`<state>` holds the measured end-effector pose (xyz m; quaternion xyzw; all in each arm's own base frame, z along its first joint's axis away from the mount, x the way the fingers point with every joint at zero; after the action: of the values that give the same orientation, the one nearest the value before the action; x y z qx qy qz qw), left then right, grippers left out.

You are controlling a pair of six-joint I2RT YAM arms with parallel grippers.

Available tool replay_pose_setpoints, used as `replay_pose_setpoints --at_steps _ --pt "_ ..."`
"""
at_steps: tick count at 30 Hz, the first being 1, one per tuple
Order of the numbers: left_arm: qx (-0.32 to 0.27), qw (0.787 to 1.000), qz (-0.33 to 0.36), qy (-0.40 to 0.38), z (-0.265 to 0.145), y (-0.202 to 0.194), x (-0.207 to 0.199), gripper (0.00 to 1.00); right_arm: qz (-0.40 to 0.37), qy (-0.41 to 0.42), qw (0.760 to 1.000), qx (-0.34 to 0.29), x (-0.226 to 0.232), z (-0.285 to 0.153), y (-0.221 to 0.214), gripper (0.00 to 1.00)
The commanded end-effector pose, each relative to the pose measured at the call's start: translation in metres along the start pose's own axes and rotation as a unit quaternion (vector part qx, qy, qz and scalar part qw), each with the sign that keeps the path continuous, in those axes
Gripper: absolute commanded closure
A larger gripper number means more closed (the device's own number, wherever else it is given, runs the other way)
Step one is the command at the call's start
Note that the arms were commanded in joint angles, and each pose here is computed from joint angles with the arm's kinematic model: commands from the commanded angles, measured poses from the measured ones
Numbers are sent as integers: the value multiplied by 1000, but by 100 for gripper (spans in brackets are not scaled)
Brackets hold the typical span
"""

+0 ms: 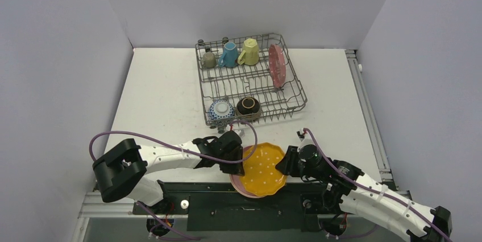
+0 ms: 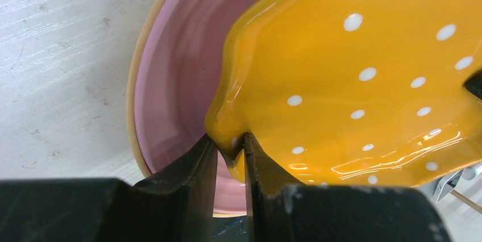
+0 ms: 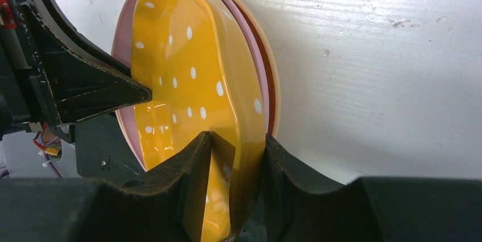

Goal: Load the mixed dishes into the dish rack
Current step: Pick up the plate at the center of the board.

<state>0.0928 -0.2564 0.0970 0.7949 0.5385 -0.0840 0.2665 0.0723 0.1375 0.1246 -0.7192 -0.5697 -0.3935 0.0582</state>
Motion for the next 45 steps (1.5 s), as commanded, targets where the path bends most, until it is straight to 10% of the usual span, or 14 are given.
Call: replay_pose_setpoints --at_steps 1,10,45 --pt "-39 995 33 -84 8 14 -31 99 -3 167 986 -5 65 -27 16 100" --pt "-42 996 38 -64 5 15 -28 82 -20 144 989 -39 68 -41 28 100" --pt "-36 997 39 -62 10 13 -26 81 -2 116 993 14 52 -12 10 72"
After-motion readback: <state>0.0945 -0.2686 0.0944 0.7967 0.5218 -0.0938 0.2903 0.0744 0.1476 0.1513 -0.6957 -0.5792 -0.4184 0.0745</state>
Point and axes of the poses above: each gripper's point midway between its finger pads, its own z axis out along the fingers, its own x axis along the line the jaws close on, y = z × x, the point moved 8 cm from there along -z, back along the fingers, and after that the axes turned 12 degrees about z, right-handed, at the moved point
